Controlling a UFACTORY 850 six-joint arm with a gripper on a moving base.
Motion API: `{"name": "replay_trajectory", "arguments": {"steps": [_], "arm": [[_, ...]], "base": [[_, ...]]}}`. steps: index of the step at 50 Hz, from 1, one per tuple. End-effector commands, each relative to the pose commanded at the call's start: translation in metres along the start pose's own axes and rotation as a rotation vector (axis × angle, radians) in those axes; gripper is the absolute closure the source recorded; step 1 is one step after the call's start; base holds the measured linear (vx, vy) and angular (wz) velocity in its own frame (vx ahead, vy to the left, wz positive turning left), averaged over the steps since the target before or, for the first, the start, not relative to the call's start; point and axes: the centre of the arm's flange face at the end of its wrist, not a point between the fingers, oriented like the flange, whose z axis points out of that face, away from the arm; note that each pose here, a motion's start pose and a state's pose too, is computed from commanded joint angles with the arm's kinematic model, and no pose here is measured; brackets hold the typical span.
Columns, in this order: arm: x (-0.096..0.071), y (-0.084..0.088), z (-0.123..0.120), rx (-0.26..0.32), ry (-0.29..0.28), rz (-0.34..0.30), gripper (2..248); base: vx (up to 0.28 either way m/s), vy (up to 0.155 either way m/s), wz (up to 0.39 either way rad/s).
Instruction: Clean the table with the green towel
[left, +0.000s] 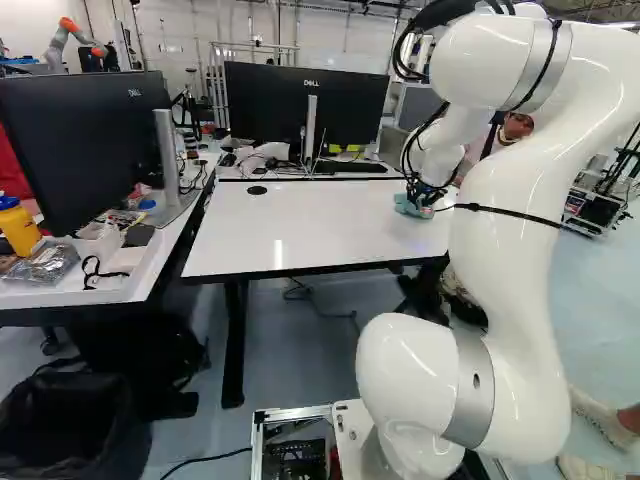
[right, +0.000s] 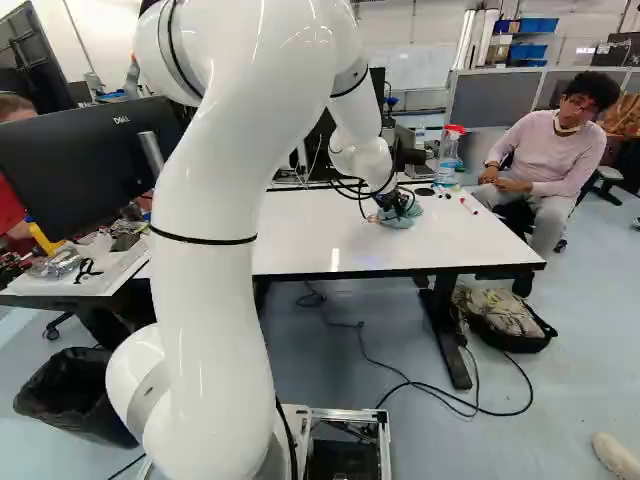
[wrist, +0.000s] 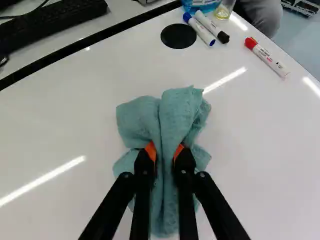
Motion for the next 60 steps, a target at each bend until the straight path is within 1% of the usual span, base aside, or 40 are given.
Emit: {"name": "replay_trajectory", "arguments": {"steps": [6,15,29,38,46,60], "arm": [[0.002,-0.003,0.002,0.003,0.002,-0.003,195],[0.009,-0.013,0.01,0.013,0.01,-0.015,195],[0.025,-0.024,0.026,0.024,0.028,-0.027,195],[0.037,-0.027,0.038,0.026,0.042,-0.029,195],[0.045,-0.022,0.047,0.021,0.052,-0.022,195],[0.052,0.0,0.054,0.0,0.061,0.002,195]], "base": [[0.0,0.0,0.0],[0.0,0.0,0.0],[0.0,0.0,0.0],[0.0,0.0,0.0],[0.0,0.0,0.0],[0.0,0.0,0.0]]}}
